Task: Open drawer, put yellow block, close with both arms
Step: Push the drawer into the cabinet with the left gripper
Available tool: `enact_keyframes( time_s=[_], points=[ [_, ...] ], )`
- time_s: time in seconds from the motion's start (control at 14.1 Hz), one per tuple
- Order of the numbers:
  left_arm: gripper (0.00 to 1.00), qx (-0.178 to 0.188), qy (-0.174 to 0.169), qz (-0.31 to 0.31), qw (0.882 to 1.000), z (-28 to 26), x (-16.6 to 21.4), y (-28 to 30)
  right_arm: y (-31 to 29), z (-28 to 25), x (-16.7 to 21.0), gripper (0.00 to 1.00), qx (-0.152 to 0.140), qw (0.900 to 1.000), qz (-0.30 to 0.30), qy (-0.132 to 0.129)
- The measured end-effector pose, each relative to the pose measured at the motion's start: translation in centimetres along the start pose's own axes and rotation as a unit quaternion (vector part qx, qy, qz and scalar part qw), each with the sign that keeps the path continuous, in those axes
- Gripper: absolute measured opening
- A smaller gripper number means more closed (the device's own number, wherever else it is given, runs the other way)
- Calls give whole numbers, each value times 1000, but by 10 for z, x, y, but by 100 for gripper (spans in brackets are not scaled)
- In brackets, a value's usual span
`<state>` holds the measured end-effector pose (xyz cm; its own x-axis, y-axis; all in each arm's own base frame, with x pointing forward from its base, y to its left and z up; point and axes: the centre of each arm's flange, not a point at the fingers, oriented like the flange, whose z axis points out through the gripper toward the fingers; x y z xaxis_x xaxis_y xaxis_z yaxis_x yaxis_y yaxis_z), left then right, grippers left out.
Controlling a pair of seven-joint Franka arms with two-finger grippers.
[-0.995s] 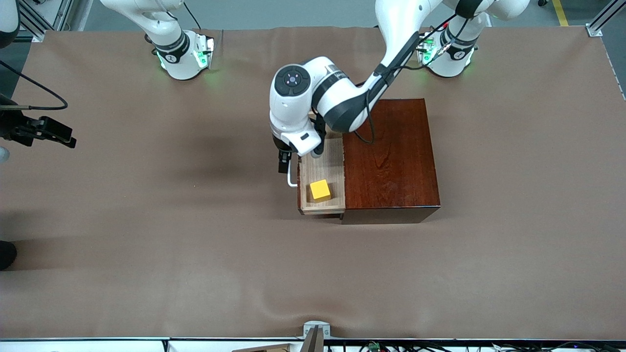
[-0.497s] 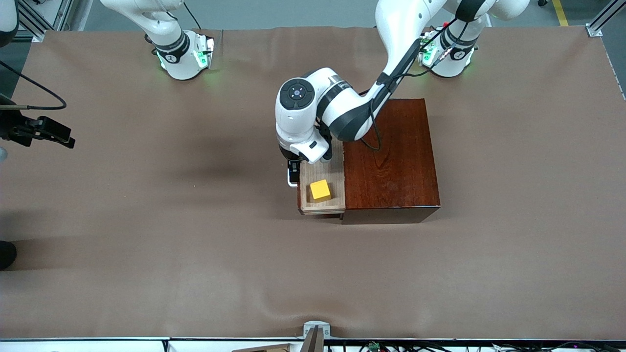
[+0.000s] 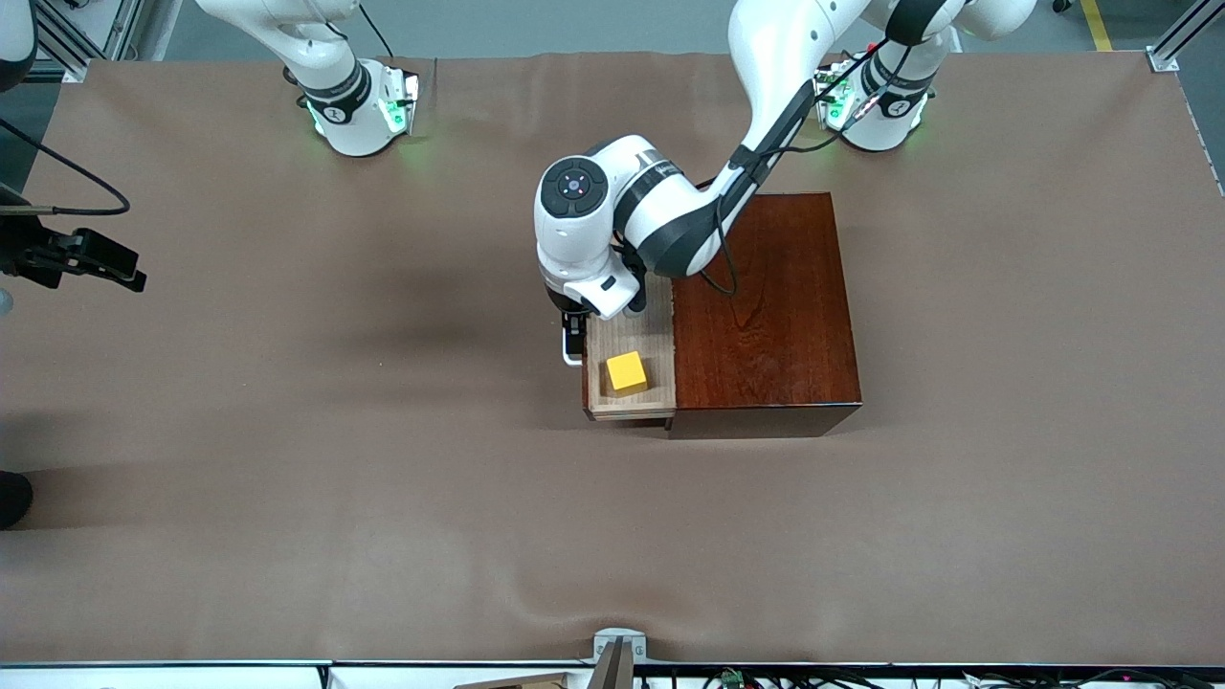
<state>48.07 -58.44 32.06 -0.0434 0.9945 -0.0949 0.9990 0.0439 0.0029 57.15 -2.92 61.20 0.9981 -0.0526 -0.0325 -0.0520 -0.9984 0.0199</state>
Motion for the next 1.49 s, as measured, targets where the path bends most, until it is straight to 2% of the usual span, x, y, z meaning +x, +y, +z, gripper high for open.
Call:
enact_keyframes(
  time_s=[0.5,1.21,1.49],
  points=[
    [100,12,36,3,999,-3,4,-3,0,-1,1,100,0,1000,0,4],
    [100,33,102,-14,994,-10,36,11,0,-2,1,100,0,1000,0,8],
    [100,40,142,-19,989,-6,51,15,0,-2,1,100,0,1000,0,8]
  ],
)
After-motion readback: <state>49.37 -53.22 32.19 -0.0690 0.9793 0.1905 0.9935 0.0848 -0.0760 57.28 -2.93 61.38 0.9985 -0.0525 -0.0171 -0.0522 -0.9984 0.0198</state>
